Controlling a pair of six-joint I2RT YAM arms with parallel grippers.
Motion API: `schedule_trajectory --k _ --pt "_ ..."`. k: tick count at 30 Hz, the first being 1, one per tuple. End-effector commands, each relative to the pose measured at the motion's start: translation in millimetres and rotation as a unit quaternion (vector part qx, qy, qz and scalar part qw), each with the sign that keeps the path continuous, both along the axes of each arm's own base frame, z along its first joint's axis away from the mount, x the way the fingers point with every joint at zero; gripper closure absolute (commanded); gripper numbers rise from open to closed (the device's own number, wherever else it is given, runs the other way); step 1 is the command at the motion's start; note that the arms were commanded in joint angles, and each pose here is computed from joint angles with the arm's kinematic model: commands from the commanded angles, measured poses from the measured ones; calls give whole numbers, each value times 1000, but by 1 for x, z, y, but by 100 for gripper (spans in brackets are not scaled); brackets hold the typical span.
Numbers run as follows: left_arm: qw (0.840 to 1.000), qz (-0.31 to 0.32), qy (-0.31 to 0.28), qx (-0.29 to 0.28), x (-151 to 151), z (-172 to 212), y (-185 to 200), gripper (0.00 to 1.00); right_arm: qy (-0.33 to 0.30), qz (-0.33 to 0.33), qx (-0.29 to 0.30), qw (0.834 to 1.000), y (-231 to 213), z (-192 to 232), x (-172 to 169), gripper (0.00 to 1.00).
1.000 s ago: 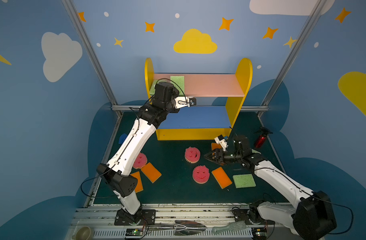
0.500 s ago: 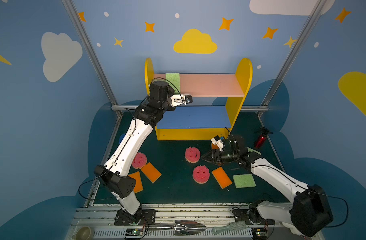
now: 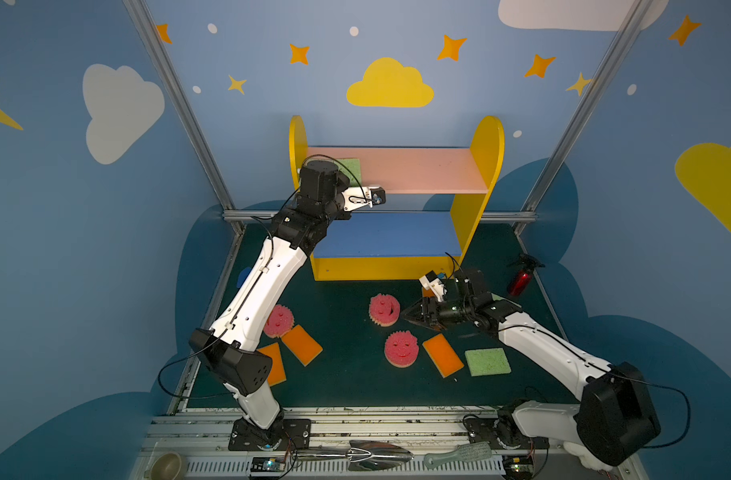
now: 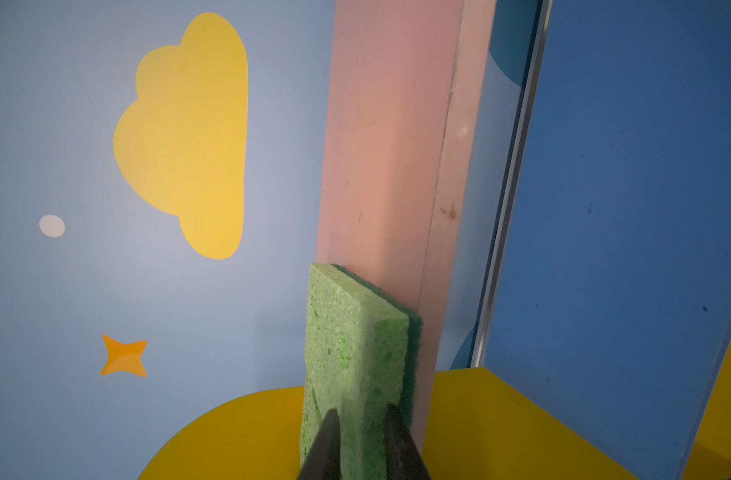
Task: Place and organize the cleaning sponges onto the shelf
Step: 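Lower the green sponge onto the pink shelf beside the first sponge, then open the left gripper and withdraw while the right gripper rises toward the shelf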
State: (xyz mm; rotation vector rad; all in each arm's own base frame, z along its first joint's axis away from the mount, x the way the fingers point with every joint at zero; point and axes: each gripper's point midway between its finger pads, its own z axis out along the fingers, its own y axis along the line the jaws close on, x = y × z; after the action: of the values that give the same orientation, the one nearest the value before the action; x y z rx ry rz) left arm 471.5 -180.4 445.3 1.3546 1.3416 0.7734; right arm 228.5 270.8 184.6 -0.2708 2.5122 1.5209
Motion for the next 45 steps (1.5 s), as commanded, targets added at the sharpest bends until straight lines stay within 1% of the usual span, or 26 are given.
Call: schedule_trajectory --k 1,6,10,12,14,15,16,19,21,23,24,26,28,29,32,34,36,37,39,40,42,45 --pt "1000 3 -14 -10 5 5 -1 70 -6 13 0 1000 2 9 0 40" --pt "1000 1 -25 -7 3 10 -3 52 -3 13 0 1000 2 8 0 40" --pt "999 6 -36 -6 1 15 -1 43 -5 14 0 1000 2 9 -1 40" --pt "999 5 -43 -12 -1 20 -2 37 -6 13 -1 1000 2 9 0 39" --pt "999 2 -47 -24 -5 25 -3 27 -9 14 -2 1000 2 10 0 38" --pt "998 0 -51 -31 -8 28 -3 18 -12 13 -2 1000 1 11 1 36" --pt "998 -5 -54 -39 -12 31 -5 12 -15 11 -3 1000 1 12 2 35" --pt "994 -20 -67 -82 -28 49 -7 1 -30 3 -2 1000 1 20 7 34" --pt "990 -29 -76 -117 -44 66 -6 0 -42 0 1 999 1 29 9 34" --pt "982 -42 -91 -160 -63 85 -6 0 -58 -4 8 998 1 42 12 37" --pt "976 -50 -99 -189 -75 96 -6 0 -68 -7 12 998 1 51 15 40" --pt "957 -58 -112 -261 -98 115 1 0 -95 -14 22 995 2 69 21 56" --pt "926 -49 -107 -358 -120 127 15 0 -137 -24 36 990 4 92 30 90" --pt "914 -43 -98 -392 -126 125 21 2 -163 -33 41 985 5 106 37 100" --pt "888 -20 -52 -456 -139 97 31 8 -217 -63 44 973 5 143 57 100" --pt "871 14 -25 -490 -141 72 41 11 -237 -59 43 969 11 166 68 100" --pt "847 49 7 -530 -142 40 48 12 -258 -53 52 963 19 191 79 100" --pt "837 58 24 -543 -143 26 48 12 -267 -51 57 961 24 201 85 100" --pt "820 73 60 -564 -145 -7 46 11 -283 -48 61 956 33 220 98 100" --pt "816 82 73 -568 -146 -21 47 11 -290 -46 63 954 37 228 105 100" --pt "802 104 97 -581 -149 -52 49 10 -309 -43 65 948 46 243 121 100" --pt "777 115 121 -607 -157 -91 50 10 -351 -45 45 934 62 253 148 100"
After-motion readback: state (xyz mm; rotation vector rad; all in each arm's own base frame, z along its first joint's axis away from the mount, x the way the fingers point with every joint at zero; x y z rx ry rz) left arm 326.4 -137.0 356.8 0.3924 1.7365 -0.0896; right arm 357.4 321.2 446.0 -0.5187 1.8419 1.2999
